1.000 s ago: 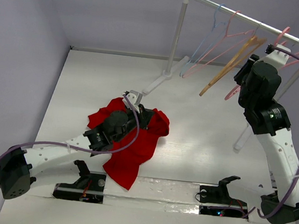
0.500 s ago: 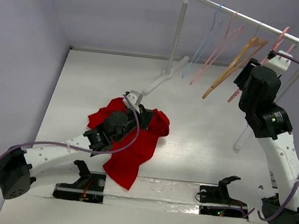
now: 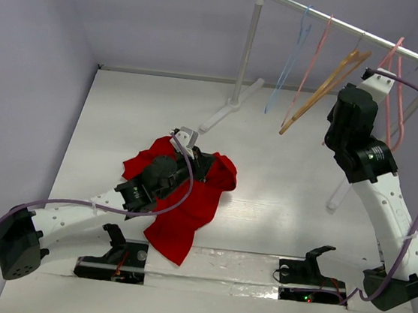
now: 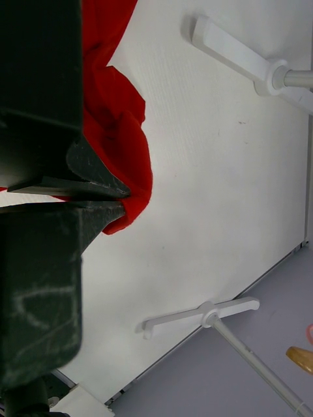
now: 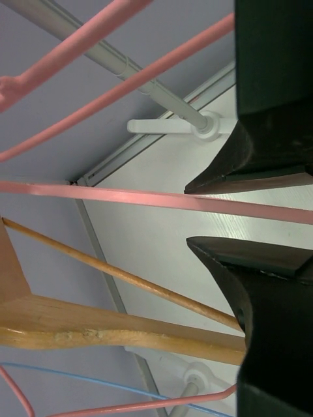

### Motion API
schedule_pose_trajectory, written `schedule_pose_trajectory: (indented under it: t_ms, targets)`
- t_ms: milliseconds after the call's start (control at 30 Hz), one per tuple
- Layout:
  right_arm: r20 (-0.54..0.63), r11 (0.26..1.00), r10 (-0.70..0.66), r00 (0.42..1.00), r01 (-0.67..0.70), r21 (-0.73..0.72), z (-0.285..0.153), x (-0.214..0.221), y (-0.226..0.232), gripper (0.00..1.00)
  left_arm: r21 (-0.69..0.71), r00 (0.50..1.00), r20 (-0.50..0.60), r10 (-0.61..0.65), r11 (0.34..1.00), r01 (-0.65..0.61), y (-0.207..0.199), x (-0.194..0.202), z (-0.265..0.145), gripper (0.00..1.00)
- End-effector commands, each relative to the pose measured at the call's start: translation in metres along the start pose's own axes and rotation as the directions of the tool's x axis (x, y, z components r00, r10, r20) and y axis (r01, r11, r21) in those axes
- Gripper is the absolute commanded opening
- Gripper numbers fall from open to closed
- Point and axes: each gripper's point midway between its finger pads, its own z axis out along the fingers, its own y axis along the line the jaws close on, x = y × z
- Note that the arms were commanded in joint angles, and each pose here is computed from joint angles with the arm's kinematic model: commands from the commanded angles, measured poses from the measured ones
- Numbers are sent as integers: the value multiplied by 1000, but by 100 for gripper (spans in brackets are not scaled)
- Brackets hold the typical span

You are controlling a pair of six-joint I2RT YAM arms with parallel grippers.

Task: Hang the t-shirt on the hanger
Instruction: Pick up the hanger from the clothesline.

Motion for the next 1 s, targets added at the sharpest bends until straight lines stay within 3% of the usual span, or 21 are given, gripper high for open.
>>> schedule_pose_trajectory:
  t_ms: [0,300,633,967]
  targets:
    - [38,999,21,999,-23,48,1,-10,-10,37,39,997,76,-33,999,30,-9,-21,-2,0]
    - [27,996,-15,1000,12,93,7,-3,-16,27,37,997,75,-32,999,30,-8,-21,-2,0]
    - [60,996,-16,998,11,90,7,-15,-15,0,42,996,78,-35,999,32,-9,-21,-2,0]
    - [108,998,17,994,-22,53,-2,-33,-18,0,36,997,73,-33,999,30,-8,-19,0,0]
